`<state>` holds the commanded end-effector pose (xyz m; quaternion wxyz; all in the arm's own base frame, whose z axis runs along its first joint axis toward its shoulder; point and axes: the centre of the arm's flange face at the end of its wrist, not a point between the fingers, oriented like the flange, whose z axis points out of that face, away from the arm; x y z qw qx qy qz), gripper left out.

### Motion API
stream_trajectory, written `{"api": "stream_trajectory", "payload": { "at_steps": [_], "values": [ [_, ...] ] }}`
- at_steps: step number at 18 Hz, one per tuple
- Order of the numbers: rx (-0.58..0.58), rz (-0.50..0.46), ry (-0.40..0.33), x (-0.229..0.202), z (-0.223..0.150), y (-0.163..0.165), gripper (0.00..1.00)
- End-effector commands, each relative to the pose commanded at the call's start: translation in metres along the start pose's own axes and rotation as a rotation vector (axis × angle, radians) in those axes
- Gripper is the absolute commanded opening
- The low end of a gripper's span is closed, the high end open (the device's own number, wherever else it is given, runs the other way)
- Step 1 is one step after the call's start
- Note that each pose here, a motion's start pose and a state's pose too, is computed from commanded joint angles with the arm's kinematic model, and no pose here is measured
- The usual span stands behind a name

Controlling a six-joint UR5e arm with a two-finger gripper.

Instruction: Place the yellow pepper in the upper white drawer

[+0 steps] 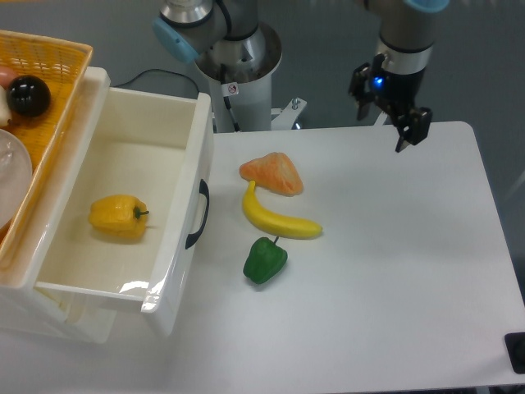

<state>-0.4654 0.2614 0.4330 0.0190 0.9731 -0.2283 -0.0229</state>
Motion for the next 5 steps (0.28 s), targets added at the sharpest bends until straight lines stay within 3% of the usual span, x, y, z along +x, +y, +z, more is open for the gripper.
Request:
{"api": "stream_trajectory", "payload": {
  "at_steps": [5],
  "values": [
    [-0.01, 0.019, 0.021, 0.0, 0.008, -0.011, 1.0]
  ]
}}
